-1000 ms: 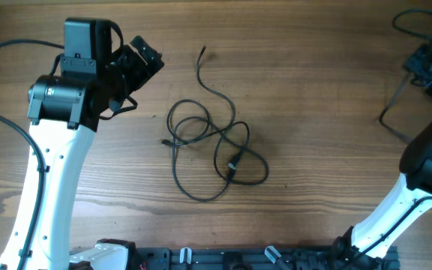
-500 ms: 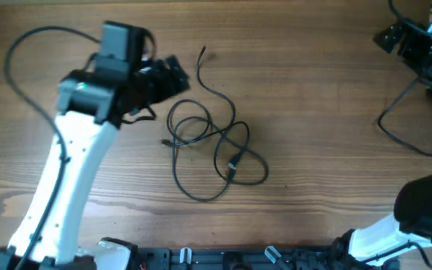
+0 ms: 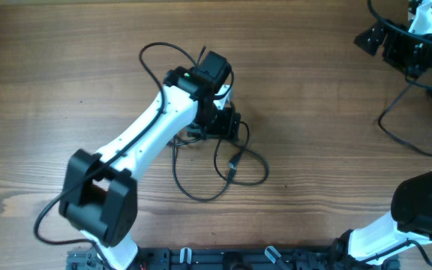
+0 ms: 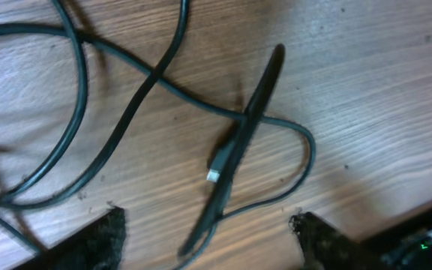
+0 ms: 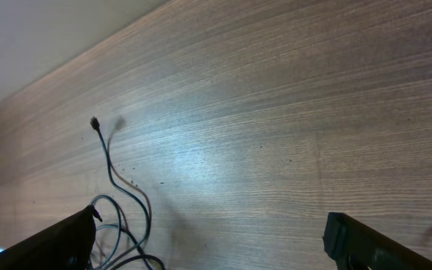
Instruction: Untangle cables
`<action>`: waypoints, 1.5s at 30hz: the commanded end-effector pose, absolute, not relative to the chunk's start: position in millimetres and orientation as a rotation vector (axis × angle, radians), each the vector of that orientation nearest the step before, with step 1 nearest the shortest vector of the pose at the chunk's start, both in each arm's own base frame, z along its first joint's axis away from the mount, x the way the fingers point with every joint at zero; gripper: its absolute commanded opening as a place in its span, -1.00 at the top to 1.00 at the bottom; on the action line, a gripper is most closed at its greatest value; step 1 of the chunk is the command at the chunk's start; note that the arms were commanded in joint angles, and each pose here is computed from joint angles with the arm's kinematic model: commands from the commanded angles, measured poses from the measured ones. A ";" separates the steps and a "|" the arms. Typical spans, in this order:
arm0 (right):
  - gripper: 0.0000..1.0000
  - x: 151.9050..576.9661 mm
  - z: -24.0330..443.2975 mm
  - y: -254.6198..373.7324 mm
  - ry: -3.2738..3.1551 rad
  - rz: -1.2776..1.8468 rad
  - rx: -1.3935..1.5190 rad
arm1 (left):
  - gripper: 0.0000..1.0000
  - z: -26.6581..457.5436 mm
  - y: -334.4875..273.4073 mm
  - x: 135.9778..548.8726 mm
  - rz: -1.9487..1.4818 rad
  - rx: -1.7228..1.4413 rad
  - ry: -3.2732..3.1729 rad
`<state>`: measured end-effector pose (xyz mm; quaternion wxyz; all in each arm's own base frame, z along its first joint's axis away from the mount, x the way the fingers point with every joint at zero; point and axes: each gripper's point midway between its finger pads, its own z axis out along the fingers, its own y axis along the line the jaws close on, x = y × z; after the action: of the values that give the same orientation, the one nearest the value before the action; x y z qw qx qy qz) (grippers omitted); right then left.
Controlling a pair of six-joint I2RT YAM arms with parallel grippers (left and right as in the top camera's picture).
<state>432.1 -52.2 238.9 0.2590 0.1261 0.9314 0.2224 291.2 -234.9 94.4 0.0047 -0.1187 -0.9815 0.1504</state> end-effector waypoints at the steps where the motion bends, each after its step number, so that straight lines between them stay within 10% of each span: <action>1: -0.99 433.0 235.0 -46.0 2.532 0.636 0.314 | -0.25 72.3 -235.8 291.5 0.394 -0.415 -3.062; 6: -1.00 433.1 235.0 -46.0 2.532 0.636 0.314 | 0.92 72.4 -236.9 300.2 0.390 -0.413 -3.094; 10: -0.99 432.3 234.9 -45.2 2.534 0.642 0.314 | 0.92 109.4 -241.7 316.0 0.469 -0.370 -3.166; 19: -0.92 421.9 248.2 -7.4 2.496 0.878 0.127 | 0.92 391.5 -229.9 345.2 1.341 -0.146 -3.537; 26: -0.88 416.7 261.3 45.3 2.437 1.025 -0.125 | 0.92 521.2 -160.6 327.4 1.947 0.431 -3.551; 45: -0.89 360.2 336.5 284.8 1.730 1.251 -1.176 | 0.92 566.5 -116.9 328.3 2.285 0.894 -3.342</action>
<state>351.7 259.4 336.7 0.3422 -0.4665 0.6358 0.5109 335.3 -116.6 559.0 -0.4807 0.1942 -0.7133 0.4716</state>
